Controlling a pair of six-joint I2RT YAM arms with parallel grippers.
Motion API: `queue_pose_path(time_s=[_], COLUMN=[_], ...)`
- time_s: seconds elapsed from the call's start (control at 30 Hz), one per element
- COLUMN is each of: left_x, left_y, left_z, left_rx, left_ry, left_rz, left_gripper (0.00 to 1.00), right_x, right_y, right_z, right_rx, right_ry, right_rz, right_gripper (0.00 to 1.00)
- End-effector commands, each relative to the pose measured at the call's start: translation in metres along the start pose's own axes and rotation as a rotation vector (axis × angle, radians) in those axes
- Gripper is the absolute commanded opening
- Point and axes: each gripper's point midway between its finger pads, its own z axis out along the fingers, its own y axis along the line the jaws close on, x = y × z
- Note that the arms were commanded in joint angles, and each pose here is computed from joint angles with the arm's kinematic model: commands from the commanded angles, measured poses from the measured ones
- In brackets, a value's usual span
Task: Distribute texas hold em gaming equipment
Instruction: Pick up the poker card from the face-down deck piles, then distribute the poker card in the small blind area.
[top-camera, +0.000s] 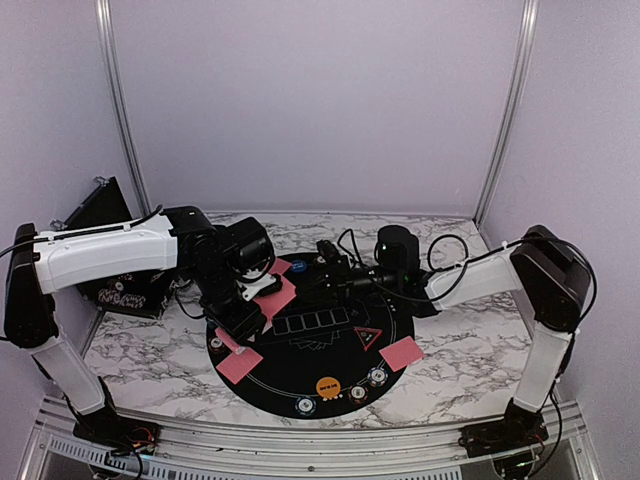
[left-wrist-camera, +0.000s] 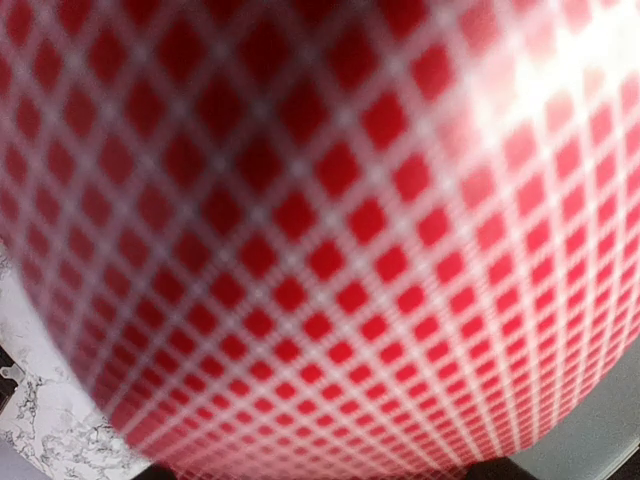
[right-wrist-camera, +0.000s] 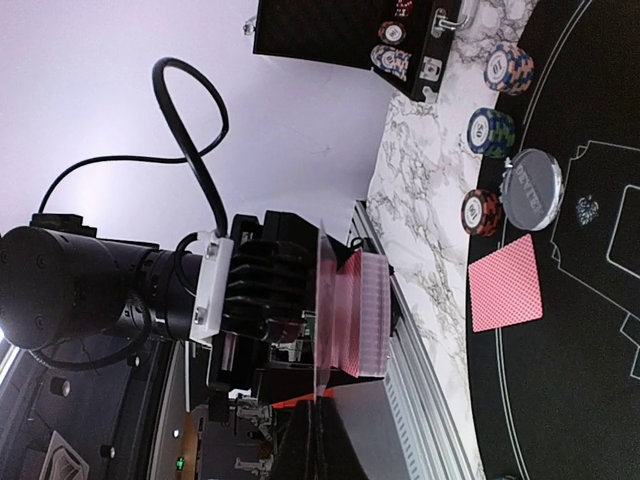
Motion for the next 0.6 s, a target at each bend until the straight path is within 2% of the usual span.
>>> queue_pose_path(time_s=[0.0, 0.27, 0.57], left_x=[-0.001, 0.000, 0.001], left_y=[0.002, 0.003, 0.005], left_z=[-0.009, -0.010, -0.012], left_rx=[-0.002, -0.002, -0.003], left_ry=[-0.029, -0.033, -0.039], left_rz=[0.005, 0.004, -0.001], left_gripper=[0.58, 0.58, 0.58], right_x=[-0.005, -0.025, -0.084], right_y=[0.024, 0.009, -0.033], right_z=[-0.010, -0.031, -0.048], right_rx=[-0.056, -0.012, 0.094], right_ry=[-0.009, -0.064, -0.159], right_rz=[-0.051, -0.056, -0.075], right_gripper=[0.00, 0.00, 0.00])
